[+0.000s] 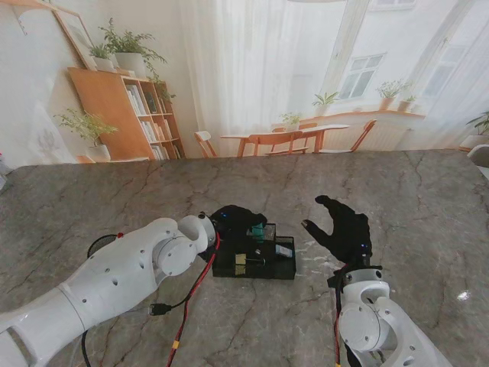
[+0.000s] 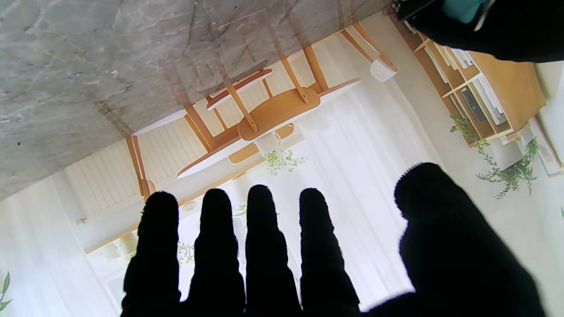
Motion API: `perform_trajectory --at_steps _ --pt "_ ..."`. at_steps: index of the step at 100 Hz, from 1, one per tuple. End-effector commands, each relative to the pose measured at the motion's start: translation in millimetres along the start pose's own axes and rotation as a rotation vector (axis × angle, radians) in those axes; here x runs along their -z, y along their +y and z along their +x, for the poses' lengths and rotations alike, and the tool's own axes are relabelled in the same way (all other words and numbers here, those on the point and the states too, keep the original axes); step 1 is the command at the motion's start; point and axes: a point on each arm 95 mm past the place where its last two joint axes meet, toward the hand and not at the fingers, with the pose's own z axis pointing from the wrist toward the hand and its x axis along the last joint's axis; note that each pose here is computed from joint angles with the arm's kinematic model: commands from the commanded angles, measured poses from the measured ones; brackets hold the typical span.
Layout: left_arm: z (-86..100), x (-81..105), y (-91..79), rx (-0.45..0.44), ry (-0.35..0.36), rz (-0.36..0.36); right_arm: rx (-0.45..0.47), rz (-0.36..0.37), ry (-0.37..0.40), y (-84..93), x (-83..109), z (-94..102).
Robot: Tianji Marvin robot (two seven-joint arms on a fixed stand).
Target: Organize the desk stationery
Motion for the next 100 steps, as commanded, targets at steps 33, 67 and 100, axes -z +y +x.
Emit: perform_trajectory --at_steps 33,67,100 --pt "-32.3 43.4 7.6 -0.081 -0.059 -0.065 -0.017 0.03 0.008 -4.9 -1.7 3.8" --pt "-57.5 76.8 13.7 -0.134 -0.196 -0.1 -0.018 0.054 0.02 -8.9 -4.1 6.9" --pt "-68.5 106.7 20.8 -0.161 -0.318 -0.115 -0.021 0.072 0.024 -12.5 -6.0 8.4"
